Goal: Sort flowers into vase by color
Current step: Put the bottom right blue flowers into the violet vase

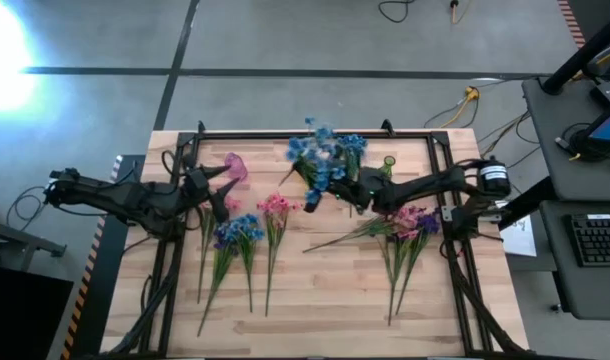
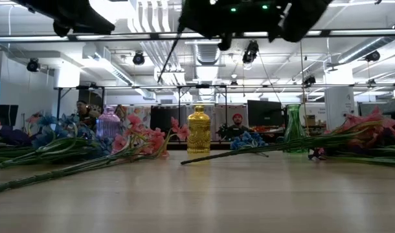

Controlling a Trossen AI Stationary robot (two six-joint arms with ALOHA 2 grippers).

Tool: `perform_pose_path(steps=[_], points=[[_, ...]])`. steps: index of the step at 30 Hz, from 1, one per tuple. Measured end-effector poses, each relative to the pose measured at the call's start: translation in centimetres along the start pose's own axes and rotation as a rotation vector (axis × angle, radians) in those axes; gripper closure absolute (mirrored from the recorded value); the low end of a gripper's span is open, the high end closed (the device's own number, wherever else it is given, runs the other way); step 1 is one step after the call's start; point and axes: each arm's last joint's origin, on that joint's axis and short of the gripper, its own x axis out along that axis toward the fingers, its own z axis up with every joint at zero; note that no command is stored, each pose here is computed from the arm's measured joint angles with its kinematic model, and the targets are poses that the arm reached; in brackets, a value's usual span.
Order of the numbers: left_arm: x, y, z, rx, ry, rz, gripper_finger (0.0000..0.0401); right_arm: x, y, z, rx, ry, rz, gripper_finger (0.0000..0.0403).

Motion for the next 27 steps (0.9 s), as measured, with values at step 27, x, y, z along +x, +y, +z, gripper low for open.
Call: perform_pose_path(steps=[27], points=[[-4.1, 5.3, 0.0, -0.305, -0.086, 0.060, 0.0233, 11.5, -1.5, -0.7, -0.067, -0.064, -0.071, 0.0381]])
